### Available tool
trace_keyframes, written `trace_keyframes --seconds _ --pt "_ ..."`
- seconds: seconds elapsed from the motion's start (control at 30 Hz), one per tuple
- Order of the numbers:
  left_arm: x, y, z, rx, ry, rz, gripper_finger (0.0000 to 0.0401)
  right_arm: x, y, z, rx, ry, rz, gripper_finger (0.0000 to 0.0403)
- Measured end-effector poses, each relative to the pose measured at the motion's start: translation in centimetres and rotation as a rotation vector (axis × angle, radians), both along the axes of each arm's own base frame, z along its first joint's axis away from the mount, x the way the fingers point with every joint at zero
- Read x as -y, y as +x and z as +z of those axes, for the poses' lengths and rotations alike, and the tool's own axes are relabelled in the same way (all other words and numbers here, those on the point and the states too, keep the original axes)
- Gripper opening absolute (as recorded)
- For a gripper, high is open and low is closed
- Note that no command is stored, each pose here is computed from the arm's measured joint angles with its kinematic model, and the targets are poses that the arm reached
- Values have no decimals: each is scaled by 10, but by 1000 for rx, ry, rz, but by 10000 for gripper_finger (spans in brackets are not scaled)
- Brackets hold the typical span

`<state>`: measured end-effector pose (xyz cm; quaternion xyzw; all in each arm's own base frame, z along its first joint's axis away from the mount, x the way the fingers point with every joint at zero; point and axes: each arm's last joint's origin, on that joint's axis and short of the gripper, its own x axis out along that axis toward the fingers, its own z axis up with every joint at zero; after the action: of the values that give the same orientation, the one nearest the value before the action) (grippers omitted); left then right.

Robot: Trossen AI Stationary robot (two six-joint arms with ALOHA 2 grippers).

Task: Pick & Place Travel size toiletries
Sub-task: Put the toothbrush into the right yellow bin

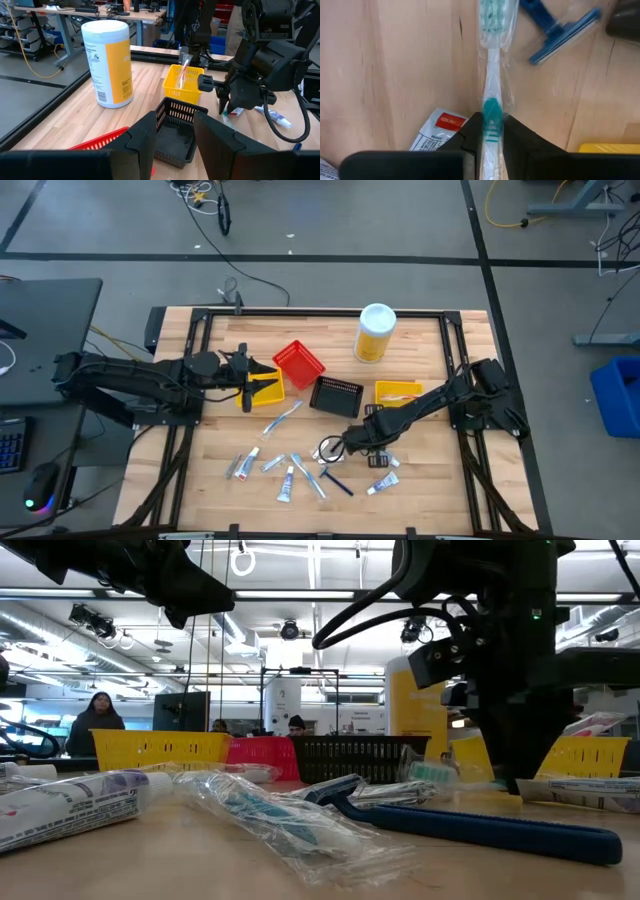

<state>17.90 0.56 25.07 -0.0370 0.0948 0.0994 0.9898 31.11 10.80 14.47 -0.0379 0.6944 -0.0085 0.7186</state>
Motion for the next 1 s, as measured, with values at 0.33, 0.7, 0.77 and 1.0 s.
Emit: trace_keyframes --seconds 0.33,0.7,0.77,1.0 --pt "0 0 0 0 0 0 138 -1 -5 17 16 86 -3 60" --pt "0 0 0 3 0 0 138 18 -46 85 72 -34 -87 61" --pt "0 0 0 3 0 0 139 25 -59 96 42 -70 -109 61" --pt "0 0 0 5 0 0 139 51 -91 114 -173 -153 -184 57"
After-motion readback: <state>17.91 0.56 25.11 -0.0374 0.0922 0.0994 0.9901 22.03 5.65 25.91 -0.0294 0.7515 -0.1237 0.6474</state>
